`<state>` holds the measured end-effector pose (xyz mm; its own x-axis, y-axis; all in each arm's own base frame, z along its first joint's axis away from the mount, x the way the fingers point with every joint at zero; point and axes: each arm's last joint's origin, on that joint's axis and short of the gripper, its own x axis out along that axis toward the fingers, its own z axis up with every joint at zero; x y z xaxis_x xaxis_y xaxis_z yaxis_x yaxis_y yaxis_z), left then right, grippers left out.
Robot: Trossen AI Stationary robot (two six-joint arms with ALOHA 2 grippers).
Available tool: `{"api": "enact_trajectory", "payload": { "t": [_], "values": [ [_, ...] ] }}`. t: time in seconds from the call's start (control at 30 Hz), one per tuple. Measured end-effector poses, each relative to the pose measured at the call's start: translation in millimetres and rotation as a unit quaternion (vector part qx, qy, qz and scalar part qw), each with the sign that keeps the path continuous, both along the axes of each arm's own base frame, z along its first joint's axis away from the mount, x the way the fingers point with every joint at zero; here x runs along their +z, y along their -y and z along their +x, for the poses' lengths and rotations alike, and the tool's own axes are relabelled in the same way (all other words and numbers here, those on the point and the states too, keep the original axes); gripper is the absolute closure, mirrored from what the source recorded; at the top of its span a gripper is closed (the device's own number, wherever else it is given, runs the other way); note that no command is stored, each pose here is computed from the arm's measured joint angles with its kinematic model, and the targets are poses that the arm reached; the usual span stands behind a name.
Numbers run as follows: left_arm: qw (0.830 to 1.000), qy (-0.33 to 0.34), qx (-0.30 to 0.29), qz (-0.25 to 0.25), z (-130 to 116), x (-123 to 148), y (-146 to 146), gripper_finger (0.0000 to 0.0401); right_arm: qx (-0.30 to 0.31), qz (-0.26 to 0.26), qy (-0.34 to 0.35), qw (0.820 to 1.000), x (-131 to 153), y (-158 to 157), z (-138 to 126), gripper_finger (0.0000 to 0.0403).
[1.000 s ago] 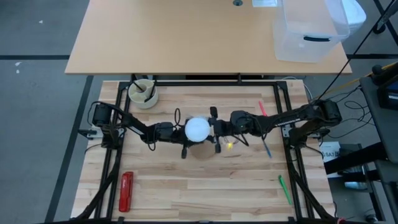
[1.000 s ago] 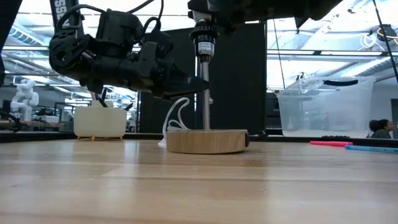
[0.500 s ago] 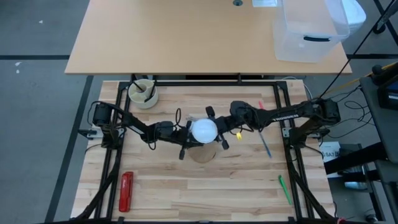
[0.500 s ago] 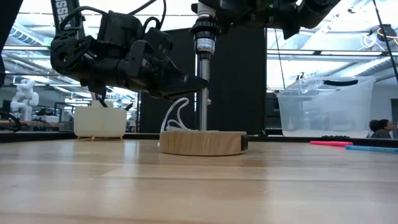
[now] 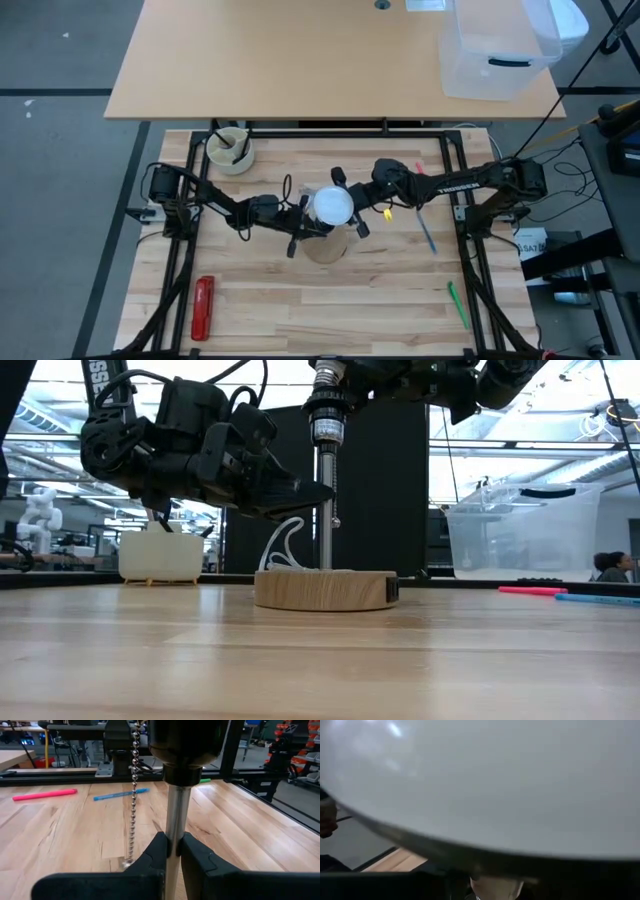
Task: Screw lightbulb
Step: Remove the lightbulb from the desk lamp
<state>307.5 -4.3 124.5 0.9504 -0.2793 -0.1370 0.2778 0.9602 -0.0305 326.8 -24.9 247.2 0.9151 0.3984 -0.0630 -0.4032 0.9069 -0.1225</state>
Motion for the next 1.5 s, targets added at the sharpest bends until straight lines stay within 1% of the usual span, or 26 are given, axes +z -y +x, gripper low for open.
{"api": "enact_trajectory", "payload": {
  "t": [0.17,0.4,0.47,0.57,0.63,0.73,0.8,0.93,1.07,1.13,1.2,1.33,1.5],
  "values": [
    [1.000,-0.003,0.006,-0.001,0.1,-0.4,-1.9,0.0374,-0.015,-0.004,0.021,1.000,5.6,2.0,-0.8,0.0252],
    [1.000,-0.001,0.017,-0.004,0.2,0.1,-2.0,0.0374,-0.061,-0.016,0.041,0.997,20.0,17.8,-10.3,0.0250],
    [1.000,-0.001,0.019,-0.005,0.3,0.3,-2.1,0.0374,-0.089,-0.018,0.046,0.995,25.7,24.4,-14.5,0.0251],
    [1.000,0.000,0.022,-0.008,0.3,0.5,-2.2,0.0374,-0.131,-0.005,0.025,0.991,28.7,38.5,-22.1,0.0255],
    [1.000,0.001,0.024,-0.009,0.3,0.8,-2.4,0.0374,-0.150,0.016,0.006,0.989,28.6,47.5,-26.4,0.0256],
    [1.000,0.005,0.025,-0.010,0.3,1.2,-2.5,0.0374,-0.168,0.040,-0.028,0.984,25.3,56.9,-31.0,0.0253],
    [1.000,0.005,0.026,-0.010,0.4,1.3,-2.6,0.0374,-0.186,0.051,-0.062,0.979,19.1,60.9,-33.0,0.0253],
    [0.999,0.007,0.029,-0.018,0.2,2.9,-2.7,0.0374,-0.239,0.072,-0.120,0.961,8.2,69.8,-37.7,0.0257],
    [0.999,0.006,0.036,-0.038,-0.5,7.4,-3.6,0.0374,-0.258,0.111,-0.186,0.942,-3.0,74.0,-43.4,0.0255],
    [0.998,0.006,0.043,-0.050,-1.0,10.0,-4.3,0.0370,-0.266,0.132,-0.230,0.927,-10.4,75.4,-47.8,0.0253],
    [0.997,-0.001,0.050,-0.052,-2.0,12.9,-4.5,0.0351,-0.273,0.149,-0.275,0.910,-18.0,75.0,-52.5,0.0252],
    [0.997,-0.011,0.052,-0.052,-4.6,20.8,-4.5,0.0309,-0.280,0.175,-0.341,0.880,-28.3,71.7,-59.8,0.0257],
    [0.997,-0.006,0.053,-0.052,-6.9,29.6,-4.5,0.0286,-0.287,0.197,-0.402,0.847,-36.9,67.4,-67.6,0.0252]
  ]
}}
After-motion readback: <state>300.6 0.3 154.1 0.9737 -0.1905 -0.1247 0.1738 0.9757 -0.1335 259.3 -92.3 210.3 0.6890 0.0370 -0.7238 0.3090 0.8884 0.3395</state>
